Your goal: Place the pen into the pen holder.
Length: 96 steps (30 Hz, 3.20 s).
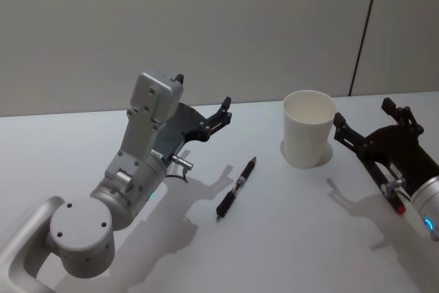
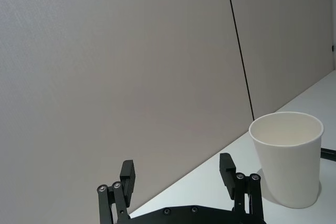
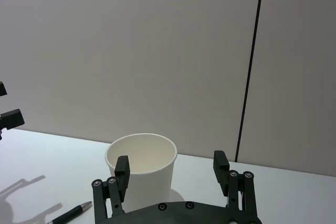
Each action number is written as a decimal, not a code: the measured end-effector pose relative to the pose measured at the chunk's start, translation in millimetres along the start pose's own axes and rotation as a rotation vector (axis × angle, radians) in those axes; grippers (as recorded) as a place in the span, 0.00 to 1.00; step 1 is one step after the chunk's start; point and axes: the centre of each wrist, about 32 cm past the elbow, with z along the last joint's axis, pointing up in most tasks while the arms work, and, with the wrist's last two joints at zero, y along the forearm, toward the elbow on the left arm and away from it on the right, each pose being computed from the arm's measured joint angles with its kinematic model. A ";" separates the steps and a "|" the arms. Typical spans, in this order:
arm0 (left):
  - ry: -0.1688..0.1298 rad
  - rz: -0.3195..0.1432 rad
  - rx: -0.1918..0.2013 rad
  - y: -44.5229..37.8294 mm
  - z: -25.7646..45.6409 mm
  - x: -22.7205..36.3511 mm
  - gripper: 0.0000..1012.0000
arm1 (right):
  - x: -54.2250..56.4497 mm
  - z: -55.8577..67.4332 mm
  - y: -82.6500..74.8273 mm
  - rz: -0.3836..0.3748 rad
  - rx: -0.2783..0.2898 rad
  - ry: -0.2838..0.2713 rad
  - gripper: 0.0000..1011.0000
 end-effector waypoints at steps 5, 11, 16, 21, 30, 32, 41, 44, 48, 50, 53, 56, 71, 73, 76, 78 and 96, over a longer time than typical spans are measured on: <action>0.000 0.000 0.000 0.0 0.0 0.0 0.99 | 0.0 0.0 0.0 0.000 0.000 0.000 0.99; 0.000 0.000 0.000 0.0 0.0 0.0 0.99 | 0.0 0.0 0.0 0.000 0.000 0.000 0.99; 0.000 0.000 0.000 0.0 0.0 0.0 0.99 | 0.0 0.0 0.0 0.000 0.000 0.000 0.99; 0.000 0.000 0.000 0.0 0.0 0.0 0.99 | 0.0 0.0 0.0 0.000 0.000 0.000 0.99; 0.000 0.000 0.000 0.0 0.0 0.0 0.99 | 0.8 0.1 1.4 0.005 -0.005 -0.005 0.99; 0.000 0.000 0.000 0.0 0.0 0.0 0.99 | 1.8 0.1 2.8 0.009 -0.010 -0.010 0.99; 0.000 0.000 0.000 0.0 0.0 0.0 0.99 | 13.1 -3.0 18.6 0.041 -0.089 -0.062 0.99; 0.000 0.000 0.000 0.0 0.0 0.0 0.99 | 16.6 -4.1 23.3 0.050 -0.109 -0.074 0.99; 0.000 0.000 0.000 0.0 0.0 0.0 0.99 | 19.8 -4.8 27.7 0.056 -0.131 -0.086 0.99; 0.000 0.000 0.000 0.0 0.0 0.0 0.99 | 21.0 -4.5 28.8 0.056 -0.135 -0.088 0.99; 0.000 0.000 0.000 0.0 0.0 0.0 0.99 | 22.4 -3.2 29.7 0.052 -0.136 -0.082 0.99; 0.000 0.000 0.000 0.0 0.0 0.0 0.99 | 23.7 0.0 30.6 0.043 -0.134 -0.066 0.99; 0.000 0.000 0.000 0.0 0.0 0.0 0.99 | 40.9 33.6 30.2 -0.012 -0.203 0.086 0.99; 0.000 0.000 0.000 0.0 0.0 0.0 0.99 | 43.7 36.7 29.6 -0.016 -0.218 0.096 0.99; 0.000 0.000 0.000 0.0 0.0 0.0 0.99 | 48.7 41.8 28.7 -0.021 -0.254 0.108 0.99; 0.000 0.000 0.000 0.0 0.0 0.0 0.99 | 52.2 45.4 28.1 -0.023 -0.281 0.107 0.99; 0.000 0.000 0.000 0.0 0.0 0.0 0.99 | 58.6 46.1 32.4 0.018 -0.399 -0.046 0.99</action>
